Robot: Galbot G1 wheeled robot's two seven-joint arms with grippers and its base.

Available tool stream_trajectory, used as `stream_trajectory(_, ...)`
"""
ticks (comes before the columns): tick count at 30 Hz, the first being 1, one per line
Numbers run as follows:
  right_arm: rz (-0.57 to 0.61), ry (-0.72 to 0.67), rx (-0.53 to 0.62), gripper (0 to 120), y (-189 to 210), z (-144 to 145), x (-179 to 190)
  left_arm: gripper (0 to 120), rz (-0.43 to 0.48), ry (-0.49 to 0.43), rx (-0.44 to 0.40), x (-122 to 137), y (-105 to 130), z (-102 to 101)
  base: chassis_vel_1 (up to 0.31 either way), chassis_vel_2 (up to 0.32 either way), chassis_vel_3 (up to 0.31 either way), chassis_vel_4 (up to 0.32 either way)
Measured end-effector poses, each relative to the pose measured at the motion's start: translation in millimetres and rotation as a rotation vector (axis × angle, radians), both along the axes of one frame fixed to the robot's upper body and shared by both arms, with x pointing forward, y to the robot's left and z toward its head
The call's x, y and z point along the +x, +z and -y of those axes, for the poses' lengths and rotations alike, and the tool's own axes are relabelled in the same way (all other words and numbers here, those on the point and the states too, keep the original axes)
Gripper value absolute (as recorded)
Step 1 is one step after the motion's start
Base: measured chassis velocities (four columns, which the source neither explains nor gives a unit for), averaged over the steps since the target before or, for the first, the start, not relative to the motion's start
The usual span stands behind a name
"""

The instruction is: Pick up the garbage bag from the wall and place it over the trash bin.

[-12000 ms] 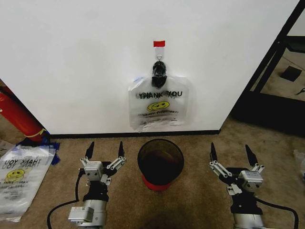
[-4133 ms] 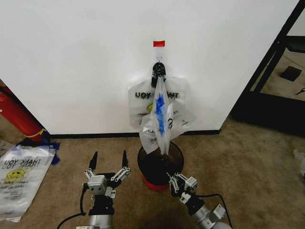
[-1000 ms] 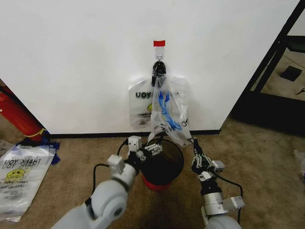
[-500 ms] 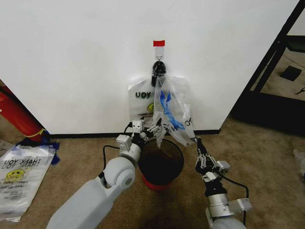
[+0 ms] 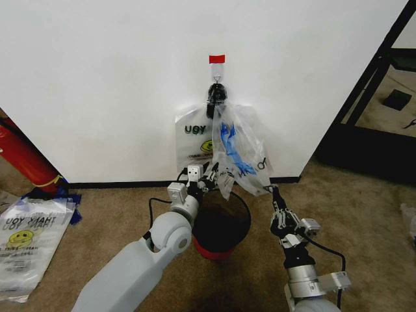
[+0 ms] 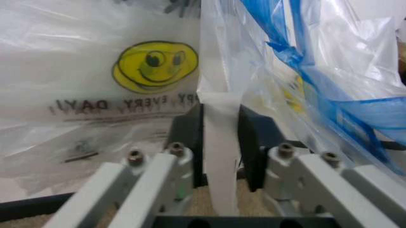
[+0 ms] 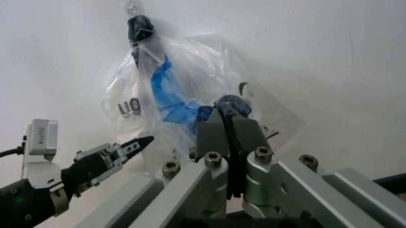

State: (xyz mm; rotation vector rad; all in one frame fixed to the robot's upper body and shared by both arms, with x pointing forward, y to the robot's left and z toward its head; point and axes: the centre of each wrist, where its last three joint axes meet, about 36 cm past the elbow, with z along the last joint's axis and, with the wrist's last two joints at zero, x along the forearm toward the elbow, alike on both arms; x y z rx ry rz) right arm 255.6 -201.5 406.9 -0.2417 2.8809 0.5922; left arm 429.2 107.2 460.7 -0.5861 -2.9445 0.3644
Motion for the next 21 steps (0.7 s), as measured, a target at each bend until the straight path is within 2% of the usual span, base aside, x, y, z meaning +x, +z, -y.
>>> stream_trajectory(4, -0.001, 0.0, -0.001, 0, 3.3, 0.5, -0.5, 0, 0.002, 0.002, -0.007, 1.7, 1.3, 3.9, 0.0, 0.0, 0.0, 0.0)
stream_trajectory(7, -0.011, -0.013, -0.024, 0, 1.3, 4.2, -0.3, 0, 0.022, 0.011, -0.018, -0.3, 8.4, 1.8, 0.0, 0.0, 0.0, 0.0)
stream_trajectory(10, -0.024, -0.029, -0.075, 0, -1.9, 9.8, -1.1, 0, 0.052, 0.029, -0.02, -6.4, 16.6, -8.8, 0.0, 0.0, 0.0, 0.0)
stream_trajectory(14, -0.01, -0.03, -0.212, 18, 0.1, 19.9, -10.2, 0, 0.094, 0.044, -0.002, -21.2, 20.4, -23.8, 0.0, 0.0, 0.0, 0.0)
stream_trajectory(16, 0.0, -0.02, -0.238, 22, 3.4, 20.3, -14.6, 0, 0.098, 0.045, -0.001, -23.8, 20.8, -24.9, 0.0, 0.0, 0.0, 0.0)
stream_trajectory(21, 0.098, 0.099, -0.418, 42, 23.1, 26.9, -30.8, 0, 0.111, 0.027, -0.015, -40.6, 24.8, -24.6, 0.0, 0.0, 0.0, 0.0)
